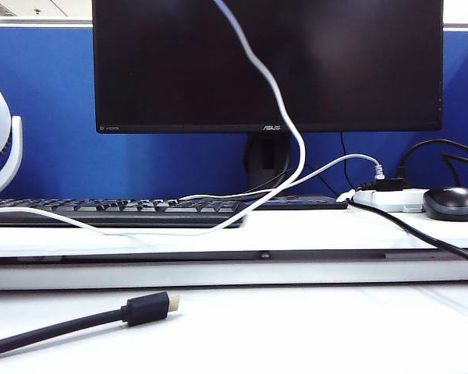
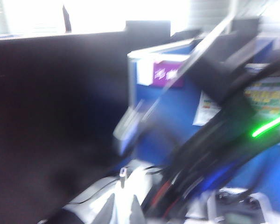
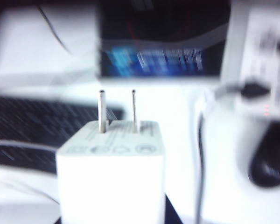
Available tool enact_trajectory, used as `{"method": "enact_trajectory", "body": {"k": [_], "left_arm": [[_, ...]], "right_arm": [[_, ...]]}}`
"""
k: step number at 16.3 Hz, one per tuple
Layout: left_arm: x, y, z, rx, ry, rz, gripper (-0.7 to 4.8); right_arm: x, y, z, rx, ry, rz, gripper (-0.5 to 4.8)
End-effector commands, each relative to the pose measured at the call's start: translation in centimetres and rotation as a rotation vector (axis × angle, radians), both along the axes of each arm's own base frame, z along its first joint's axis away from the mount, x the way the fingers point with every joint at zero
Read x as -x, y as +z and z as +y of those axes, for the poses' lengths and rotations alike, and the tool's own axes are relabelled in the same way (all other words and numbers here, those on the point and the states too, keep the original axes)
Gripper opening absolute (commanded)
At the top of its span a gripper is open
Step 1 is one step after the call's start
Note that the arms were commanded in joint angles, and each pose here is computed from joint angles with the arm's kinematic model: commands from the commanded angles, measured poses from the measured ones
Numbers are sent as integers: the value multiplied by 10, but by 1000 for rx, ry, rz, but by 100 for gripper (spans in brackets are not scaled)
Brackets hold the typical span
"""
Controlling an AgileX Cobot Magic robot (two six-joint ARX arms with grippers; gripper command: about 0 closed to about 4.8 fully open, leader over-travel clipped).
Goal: Pick up the Type-C charging cable and the charging base, insert one end of the Type-C charger into the corresponding slot on the base, and finally place the plugged-in charger back on the table.
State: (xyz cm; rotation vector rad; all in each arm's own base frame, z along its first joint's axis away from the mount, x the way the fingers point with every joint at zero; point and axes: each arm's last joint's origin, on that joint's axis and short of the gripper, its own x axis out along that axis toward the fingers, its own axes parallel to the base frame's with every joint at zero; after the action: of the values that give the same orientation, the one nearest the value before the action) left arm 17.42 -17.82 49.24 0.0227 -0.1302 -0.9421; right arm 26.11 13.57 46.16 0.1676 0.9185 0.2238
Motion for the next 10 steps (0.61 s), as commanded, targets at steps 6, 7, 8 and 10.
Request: {"method": "enact_trajectory", "body": {"k": [6, 7, 8, 10], "left_arm": [[6, 12, 23, 82, 37, 24, -5], [7, 12, 23, 82, 37, 24, -5], [6, 12, 25, 83, 44, 23, -5], [6, 12, 26, 78, 47, 27, -5]], "right_arm": [[-90, -115, 48, 152, 53, 331, -6], [-96, -127, 52, 166, 53, 360, -6], [-103, -142, 55, 185, 53, 397, -4], [-105, -158, 56, 219, 67, 441, 104]]}}
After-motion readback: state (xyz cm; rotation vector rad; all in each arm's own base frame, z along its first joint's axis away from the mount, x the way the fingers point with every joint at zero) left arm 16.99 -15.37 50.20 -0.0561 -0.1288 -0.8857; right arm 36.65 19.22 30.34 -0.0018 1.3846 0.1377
